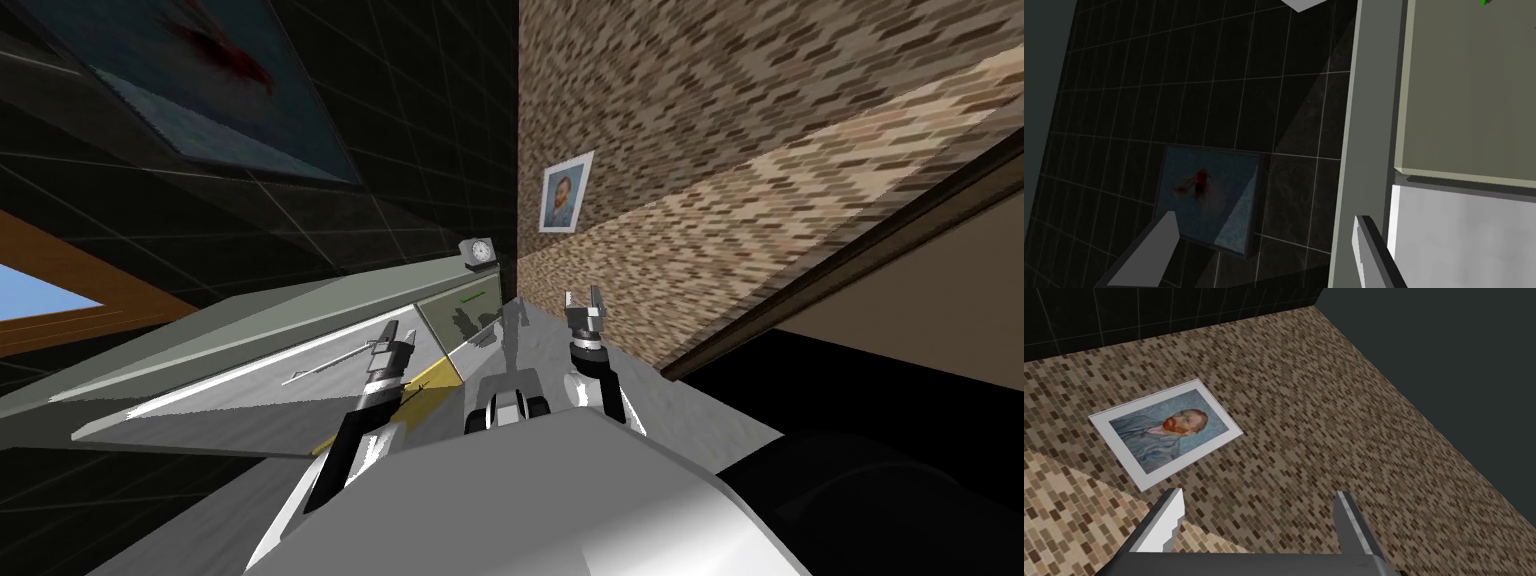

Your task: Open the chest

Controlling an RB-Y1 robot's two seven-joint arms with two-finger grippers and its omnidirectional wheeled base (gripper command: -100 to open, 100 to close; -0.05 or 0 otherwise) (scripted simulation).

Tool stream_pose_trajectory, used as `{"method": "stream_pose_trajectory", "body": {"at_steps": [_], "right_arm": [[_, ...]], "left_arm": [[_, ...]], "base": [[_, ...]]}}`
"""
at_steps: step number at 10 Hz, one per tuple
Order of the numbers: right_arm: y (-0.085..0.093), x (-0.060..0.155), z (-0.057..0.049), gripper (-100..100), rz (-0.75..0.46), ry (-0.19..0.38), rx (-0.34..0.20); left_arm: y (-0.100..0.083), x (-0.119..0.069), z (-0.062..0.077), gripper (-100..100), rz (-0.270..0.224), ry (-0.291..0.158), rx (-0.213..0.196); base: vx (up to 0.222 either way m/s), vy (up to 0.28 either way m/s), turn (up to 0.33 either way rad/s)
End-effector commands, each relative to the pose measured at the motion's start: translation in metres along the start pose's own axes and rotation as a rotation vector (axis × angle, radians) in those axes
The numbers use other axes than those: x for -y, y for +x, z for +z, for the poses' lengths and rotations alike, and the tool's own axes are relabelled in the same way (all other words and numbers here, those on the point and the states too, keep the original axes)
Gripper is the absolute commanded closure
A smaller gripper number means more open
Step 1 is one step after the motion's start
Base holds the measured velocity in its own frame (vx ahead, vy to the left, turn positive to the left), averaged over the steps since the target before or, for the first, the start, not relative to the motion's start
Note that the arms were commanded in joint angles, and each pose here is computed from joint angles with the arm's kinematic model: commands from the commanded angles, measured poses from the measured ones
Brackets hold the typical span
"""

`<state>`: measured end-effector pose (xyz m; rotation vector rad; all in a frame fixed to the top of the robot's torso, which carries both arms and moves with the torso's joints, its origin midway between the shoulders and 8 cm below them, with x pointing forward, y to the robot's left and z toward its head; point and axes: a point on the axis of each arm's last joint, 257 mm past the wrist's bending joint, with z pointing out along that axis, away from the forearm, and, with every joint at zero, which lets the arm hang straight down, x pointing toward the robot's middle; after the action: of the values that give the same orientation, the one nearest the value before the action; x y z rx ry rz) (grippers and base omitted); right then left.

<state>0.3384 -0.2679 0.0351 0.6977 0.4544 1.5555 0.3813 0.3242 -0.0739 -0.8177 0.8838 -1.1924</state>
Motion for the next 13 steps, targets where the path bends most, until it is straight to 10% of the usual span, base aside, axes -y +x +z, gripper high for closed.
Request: {"method": "stream_pose_trajectory", "body": {"at_steps": [1,13], "right_arm": [[0.000,0.000,0.000,0,0.000,0.000,0.000],[0.000,0.000,0.000,0,0.000,0.000,0.000]], "left_arm": [[-0.015,-0.019,-0.003,-100,-0.006,-0.038,0.023],[-0.081,-0.086,-0.024,-100,-0.062,-0.178,0.168]], "base": [[0.211,-0.162,0.101],[0.162,-0.138,0.089]]}}
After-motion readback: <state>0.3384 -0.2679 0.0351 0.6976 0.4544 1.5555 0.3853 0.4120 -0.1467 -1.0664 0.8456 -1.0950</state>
